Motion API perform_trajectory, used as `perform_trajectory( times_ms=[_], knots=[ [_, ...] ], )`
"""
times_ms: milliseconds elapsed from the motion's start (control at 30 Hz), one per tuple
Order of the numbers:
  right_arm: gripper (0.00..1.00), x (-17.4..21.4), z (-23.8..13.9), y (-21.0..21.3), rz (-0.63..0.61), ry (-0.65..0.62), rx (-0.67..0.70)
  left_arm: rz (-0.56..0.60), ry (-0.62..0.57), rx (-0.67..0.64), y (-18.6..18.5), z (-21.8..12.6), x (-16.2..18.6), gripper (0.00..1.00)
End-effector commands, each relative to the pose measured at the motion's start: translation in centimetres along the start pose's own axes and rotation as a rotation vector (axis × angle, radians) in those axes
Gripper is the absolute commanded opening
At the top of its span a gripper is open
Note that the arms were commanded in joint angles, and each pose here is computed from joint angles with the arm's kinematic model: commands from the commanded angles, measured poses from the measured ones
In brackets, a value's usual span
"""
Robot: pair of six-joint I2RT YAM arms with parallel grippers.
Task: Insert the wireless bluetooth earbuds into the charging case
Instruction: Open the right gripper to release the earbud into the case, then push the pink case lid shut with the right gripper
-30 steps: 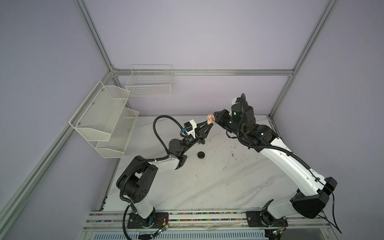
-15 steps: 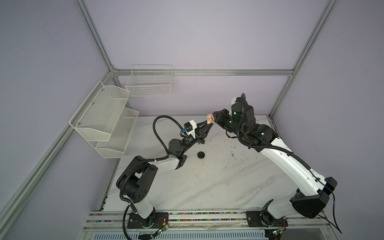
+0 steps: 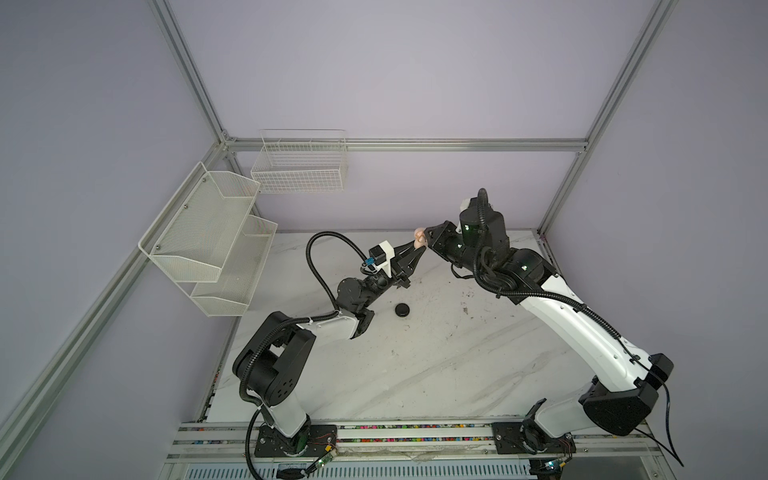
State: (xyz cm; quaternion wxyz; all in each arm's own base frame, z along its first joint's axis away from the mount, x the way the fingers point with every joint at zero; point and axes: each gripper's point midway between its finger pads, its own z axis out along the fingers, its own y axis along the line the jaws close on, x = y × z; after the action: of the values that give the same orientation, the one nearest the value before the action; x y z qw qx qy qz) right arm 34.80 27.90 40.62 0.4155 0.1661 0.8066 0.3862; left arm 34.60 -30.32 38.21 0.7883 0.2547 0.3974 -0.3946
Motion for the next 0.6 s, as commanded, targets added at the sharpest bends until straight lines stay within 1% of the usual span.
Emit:
perform_trajectory(
  times_ms=[0, 100, 167, 233, 467, 500, 567],
  knots=[
    [0.23, 0.0, -0.8, 0.0, -0.013, 0.003, 0.027, 0.072, -0.142, 0.018, -0.6, 0.8, -5.1, 0.00],
    [0.29, -0.2, -1.0, 0.0, -0.028, -0.006, 0.032, 0.073, -0.145, 0.018, -0.6, 0.8, -5.2, 0.00],
    [0.36, -0.3, -1.1, -0.1, -0.036, -0.008, 0.034, 0.072, -0.146, 0.018, -0.6, 0.8, -5.3, 0.00],
    [0.39, -0.5, -1.3, 0.0, -0.041, -0.014, 0.038, 0.070, -0.144, 0.019, -0.6, 0.8, -5.2, 0.00],
    [0.40, -1.5, -2.4, 0.4, -0.078, -0.039, 0.037, 0.071, -0.142, 0.020, -0.7, 0.7, -5.2, 0.00],
    [0.41, -1.9, -2.8, 0.7, -0.106, -0.047, 0.032, 0.070, -0.138, 0.022, -0.7, 0.6, -5.0, 0.00],
    [0.43, -3.1, -4.2, 1.9, -0.193, -0.055, -0.023, 0.068, -0.129, 0.033, -0.9, 0.4, -4.9, 0.00]
  ],
)
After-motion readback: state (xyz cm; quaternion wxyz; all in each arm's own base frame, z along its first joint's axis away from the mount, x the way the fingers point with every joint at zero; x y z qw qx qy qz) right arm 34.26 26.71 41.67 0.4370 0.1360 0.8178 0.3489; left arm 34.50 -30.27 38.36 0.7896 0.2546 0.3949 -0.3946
